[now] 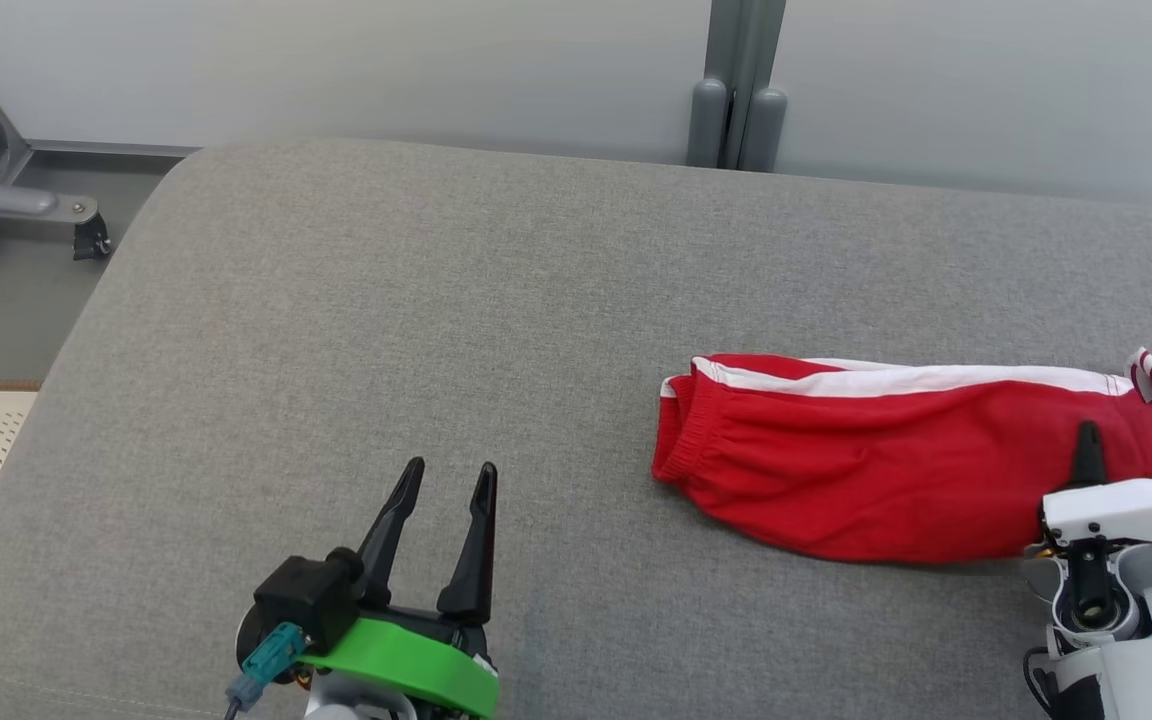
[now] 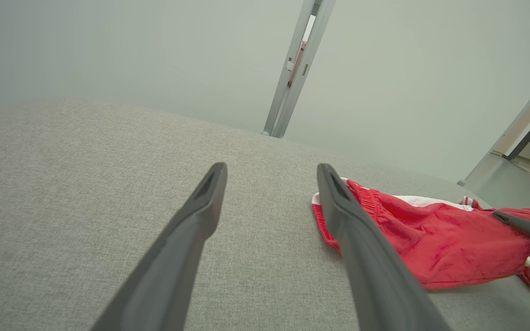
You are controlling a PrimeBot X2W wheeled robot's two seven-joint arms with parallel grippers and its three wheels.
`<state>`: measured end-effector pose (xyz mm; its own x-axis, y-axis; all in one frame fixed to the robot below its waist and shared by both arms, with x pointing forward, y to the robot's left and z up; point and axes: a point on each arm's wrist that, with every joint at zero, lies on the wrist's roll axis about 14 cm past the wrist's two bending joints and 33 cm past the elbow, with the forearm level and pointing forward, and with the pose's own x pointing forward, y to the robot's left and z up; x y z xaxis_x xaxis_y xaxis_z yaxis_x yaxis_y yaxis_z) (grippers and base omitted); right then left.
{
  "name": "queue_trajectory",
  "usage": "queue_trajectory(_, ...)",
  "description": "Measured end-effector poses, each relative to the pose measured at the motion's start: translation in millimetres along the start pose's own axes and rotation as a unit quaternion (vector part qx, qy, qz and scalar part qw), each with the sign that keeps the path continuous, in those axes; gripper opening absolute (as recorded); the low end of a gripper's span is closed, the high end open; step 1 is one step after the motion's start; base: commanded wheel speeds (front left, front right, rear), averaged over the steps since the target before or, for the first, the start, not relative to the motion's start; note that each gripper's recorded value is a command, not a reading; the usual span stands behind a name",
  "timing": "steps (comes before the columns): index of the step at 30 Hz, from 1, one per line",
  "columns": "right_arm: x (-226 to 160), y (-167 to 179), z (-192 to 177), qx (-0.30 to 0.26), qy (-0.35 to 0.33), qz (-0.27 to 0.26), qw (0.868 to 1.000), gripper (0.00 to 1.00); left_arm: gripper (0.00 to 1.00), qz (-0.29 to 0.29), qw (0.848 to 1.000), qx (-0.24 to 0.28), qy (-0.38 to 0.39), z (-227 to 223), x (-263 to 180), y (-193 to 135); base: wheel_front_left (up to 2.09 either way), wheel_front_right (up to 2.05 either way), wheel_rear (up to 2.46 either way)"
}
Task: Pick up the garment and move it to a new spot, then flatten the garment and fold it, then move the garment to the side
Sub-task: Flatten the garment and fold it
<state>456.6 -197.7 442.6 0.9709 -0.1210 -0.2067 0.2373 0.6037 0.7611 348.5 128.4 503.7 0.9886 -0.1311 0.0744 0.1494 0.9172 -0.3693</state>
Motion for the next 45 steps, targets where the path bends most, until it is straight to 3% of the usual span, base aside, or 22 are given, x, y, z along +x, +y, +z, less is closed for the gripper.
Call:
queue_trajectory(6,1,57,-6,-0.017,0.004,0.086,0.996,0.00,1.00,0.006,1.000,0.001,-0.003,2,-4,3,0.00,0.00,0.00)
queue_trajectory(13,-21,110,-53,-0.033,0.068,0.177,0.981,0.00,1.00,0.020,1.000,0.003,-0.010,7,-11,10,0.00,0.00,0.00)
queue_trajectory(25,-47,154,-124,-0.104,0.160,0.257,0.947,0.00,1.00,0.046,0.999,0.006,-0.024,15,-22,24,0.00,0.00,0.00)
queue_trajectory(34,-64,163,-177,-0.191,0.234,0.296,0.906,0.00,1.00,0.064,0.997,0.005,-0.031,20,-29,33,0.00,0.00,0.00)
queue_trajectory(35,-66,160,-182,-0.207,0.243,0.299,0.900,0.07,1.00,0.066,0.997,0.005,-0.031,20,-30,34,0.00,0.00,0.00)
queue_trajectory(36,-67,159,-185,-0.217,0.246,0.302,0.895,0.39,1.00,0.067,0.997,0.004,-0.032,20,-30,34,0.00,0.00,0.00)
queue_trajectory(37,-68,158,-188,-0.227,0.249,0.304,0.891,1.00,1.00,0.068,0.997,0.004,-0.032,21,-31,35,0.00,0.00,0.00)
queue_trajectory(45,-79,156,-202,-0.257,0.261,0.321,0.873,1.00,1.00,0.072,0.997,0.004,-0.034,22,-31,37,0.00,0.00,0.00)
